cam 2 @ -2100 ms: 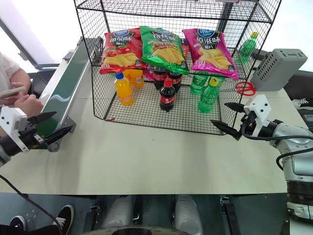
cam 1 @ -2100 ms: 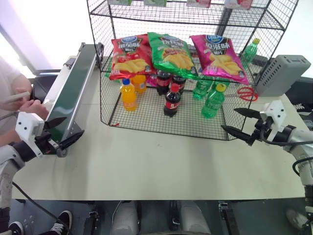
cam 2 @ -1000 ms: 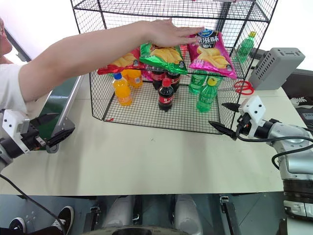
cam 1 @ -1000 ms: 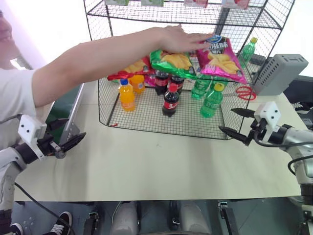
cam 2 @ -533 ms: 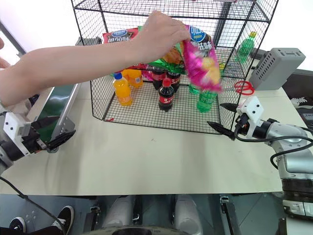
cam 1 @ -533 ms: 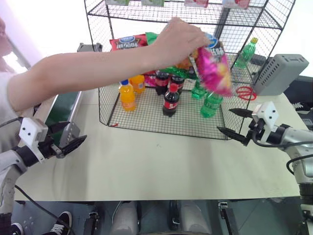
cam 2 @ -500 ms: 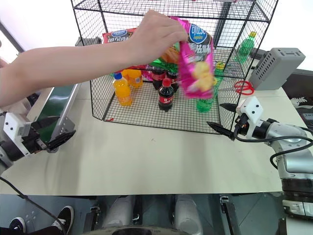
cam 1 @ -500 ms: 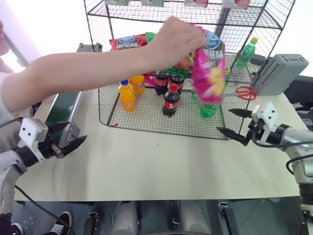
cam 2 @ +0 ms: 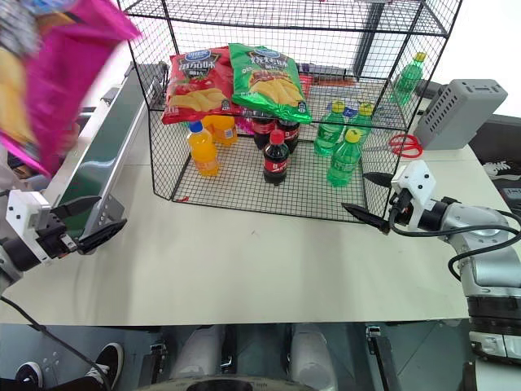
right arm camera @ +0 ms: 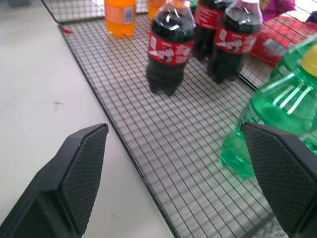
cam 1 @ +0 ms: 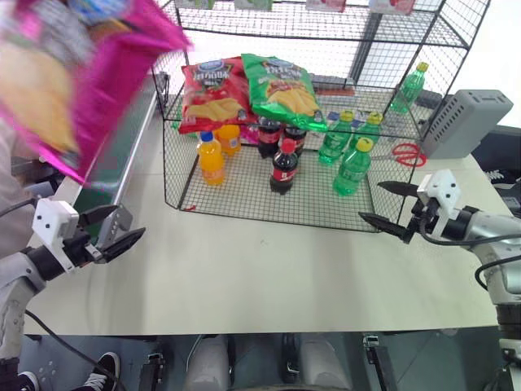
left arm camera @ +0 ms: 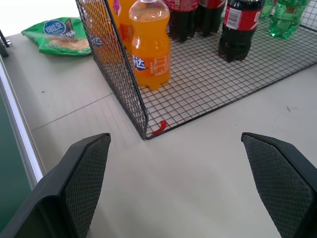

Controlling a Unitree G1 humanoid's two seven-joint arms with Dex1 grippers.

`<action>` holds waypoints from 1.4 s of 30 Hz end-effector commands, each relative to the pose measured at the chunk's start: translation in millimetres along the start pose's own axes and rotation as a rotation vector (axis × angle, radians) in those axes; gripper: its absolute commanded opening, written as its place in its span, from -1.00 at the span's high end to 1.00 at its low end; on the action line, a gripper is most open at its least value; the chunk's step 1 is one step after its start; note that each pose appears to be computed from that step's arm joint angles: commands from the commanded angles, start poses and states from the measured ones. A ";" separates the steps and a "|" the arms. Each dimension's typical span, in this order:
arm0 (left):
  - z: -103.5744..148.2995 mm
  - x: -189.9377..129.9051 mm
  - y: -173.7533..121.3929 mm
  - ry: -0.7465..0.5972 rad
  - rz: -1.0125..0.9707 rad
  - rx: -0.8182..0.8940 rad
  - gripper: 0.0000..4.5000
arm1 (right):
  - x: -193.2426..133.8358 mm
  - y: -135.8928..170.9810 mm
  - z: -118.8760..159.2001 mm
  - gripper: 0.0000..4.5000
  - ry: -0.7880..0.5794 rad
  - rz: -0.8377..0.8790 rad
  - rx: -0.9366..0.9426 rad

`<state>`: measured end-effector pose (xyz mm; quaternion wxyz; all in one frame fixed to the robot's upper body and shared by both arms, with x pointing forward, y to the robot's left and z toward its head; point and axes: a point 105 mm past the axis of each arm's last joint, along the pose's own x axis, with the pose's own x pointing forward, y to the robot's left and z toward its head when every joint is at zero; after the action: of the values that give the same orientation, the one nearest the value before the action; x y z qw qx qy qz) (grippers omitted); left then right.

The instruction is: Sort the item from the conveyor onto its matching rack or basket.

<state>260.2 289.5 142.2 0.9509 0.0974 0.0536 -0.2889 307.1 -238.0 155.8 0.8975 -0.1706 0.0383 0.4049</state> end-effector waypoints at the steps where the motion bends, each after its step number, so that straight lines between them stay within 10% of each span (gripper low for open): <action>1: 14.6 -3.0 1.1 -0.055 0.009 0.044 -1.00 | -0.2 1.1 21.3 -0.98 -0.065 0.018 -0.033; 42: 15.1 -12.8 -10.1 -0.072 0.006 0.046 -1.00 | 16.6 18.0 31.2 -0.98 -0.128 0.157 -0.043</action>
<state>246.7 283.8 144.4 0.9499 0.1000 0.0349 -0.2940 302.1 -204.9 166.7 0.8621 -0.1492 0.0040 0.4843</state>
